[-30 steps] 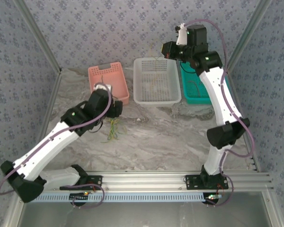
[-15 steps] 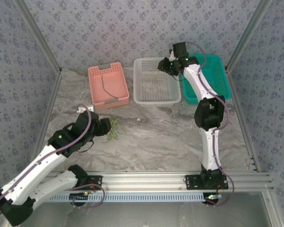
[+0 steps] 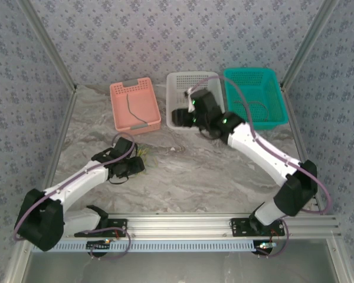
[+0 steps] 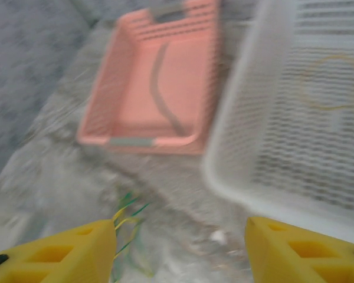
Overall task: Untangle the cables
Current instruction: Place the cable in the container, then untie the cable.
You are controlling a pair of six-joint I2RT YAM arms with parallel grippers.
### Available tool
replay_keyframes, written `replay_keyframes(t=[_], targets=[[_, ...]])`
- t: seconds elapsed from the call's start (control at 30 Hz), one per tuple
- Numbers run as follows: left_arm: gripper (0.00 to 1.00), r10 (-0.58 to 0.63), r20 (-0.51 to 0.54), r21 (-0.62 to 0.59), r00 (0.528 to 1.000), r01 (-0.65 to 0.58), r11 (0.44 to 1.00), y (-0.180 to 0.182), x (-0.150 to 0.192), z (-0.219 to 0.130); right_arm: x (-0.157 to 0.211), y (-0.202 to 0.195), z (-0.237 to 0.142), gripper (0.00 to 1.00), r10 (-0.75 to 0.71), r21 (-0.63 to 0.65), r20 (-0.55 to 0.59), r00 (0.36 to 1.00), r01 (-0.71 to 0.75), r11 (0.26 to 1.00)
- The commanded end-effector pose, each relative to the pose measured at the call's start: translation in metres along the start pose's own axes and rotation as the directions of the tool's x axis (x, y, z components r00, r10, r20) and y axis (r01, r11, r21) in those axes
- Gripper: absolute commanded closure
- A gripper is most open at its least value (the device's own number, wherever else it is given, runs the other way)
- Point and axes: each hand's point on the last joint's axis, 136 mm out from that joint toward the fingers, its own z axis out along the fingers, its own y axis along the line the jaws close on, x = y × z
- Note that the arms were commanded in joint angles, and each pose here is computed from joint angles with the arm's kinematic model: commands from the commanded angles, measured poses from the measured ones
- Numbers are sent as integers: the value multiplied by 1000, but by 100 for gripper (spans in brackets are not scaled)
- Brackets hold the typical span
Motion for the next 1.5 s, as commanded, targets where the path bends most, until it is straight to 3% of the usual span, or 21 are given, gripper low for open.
replay_keyframes(t=[0.0,0.1,0.23,0.5,0.6,0.63,0.7,0.83,1.03,1.47], targets=[[48,12,20,68,1000,-13,998,-15,-8,11,82,24,59,41,-109,-95,-151,982,95,991],[54,17,26,10,999,-18,1000,-3,-8,21,128,51,87,43,-174,-176,-245,954,133,975],[62,25,32,3,999,-25,1000,1,-6,31,166,59,123,45,-211,-172,-340,917,160,972],[80,39,26,15,999,-39,999,-2,-5,37,179,56,162,50,-170,-144,-376,911,124,982],[92,40,28,18,999,-41,999,-2,-5,35,177,60,173,64,-148,-146,-370,917,100,984],[97,38,30,11,999,-39,999,-1,-5,35,177,60,176,73,-140,-144,-372,918,91,985],[100,29,40,-11,999,-29,1000,4,-7,32,178,55,178,97,-120,-121,-375,919,80,989],[100,-12,64,-51,998,15,999,21,-16,23,170,35,151,100,-80,-53,-323,943,67,996],[100,-70,79,-59,994,75,995,38,-27,15,173,-30,78,100,10,87,-270,963,14,996],[100,-79,79,-71,994,84,994,37,-35,13,143,-103,-47,100,140,168,-115,983,-120,979]])
